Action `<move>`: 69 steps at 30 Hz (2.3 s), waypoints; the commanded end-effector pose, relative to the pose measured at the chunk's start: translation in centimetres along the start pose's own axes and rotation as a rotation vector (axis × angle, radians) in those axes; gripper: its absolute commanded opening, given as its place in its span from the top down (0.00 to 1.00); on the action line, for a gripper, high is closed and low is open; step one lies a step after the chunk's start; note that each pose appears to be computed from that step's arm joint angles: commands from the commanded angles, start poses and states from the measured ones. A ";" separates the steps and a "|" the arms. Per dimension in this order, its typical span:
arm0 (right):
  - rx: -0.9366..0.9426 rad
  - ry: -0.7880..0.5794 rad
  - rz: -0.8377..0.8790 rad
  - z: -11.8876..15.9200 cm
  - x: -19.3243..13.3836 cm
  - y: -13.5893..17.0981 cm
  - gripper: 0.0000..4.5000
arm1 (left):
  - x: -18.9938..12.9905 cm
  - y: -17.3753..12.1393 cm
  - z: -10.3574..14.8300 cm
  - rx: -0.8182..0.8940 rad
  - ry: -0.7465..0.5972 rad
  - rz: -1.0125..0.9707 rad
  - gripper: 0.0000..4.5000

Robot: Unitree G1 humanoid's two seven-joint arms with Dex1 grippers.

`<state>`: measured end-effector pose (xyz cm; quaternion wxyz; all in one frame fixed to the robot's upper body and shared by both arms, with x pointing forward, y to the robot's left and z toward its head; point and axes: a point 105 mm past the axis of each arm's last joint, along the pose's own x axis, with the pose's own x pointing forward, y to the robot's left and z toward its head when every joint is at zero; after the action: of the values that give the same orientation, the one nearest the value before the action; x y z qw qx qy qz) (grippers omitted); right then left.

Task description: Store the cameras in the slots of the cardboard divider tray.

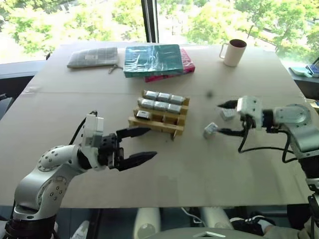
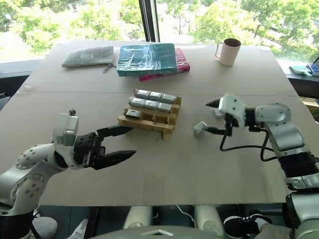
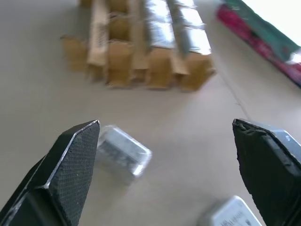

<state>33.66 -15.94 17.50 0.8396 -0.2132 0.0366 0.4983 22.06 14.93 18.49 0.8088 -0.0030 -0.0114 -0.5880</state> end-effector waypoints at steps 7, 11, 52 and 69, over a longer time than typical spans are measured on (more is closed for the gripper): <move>0.303 0.041 -0.398 -2.6 -0.1 -3.1 0.00 | 2.2 -0.4 2.6 0.056 -0.033 -0.016 0.12; 0.401 0.095 -0.480 -4.6 0.2 -3.1 0.00 | 2.6 -0.4 2.9 0.054 -0.033 -0.015 0.12; -0.552 -0.223 -0.078 9.4 4.8 7.7 0.58 | 6.2 4.4 2.1 -0.591 -0.038 0.051 0.09; -0.574 -0.272 0.015 10.4 6.3 9.6 0.58 | 7.3 5.1 0.9 -0.590 -0.027 -0.026 0.21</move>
<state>27.60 -3.06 20.88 0.7487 -0.3664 -0.1873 0.5197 29.24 9.84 18.73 0.7680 -0.2552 0.1647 -0.5639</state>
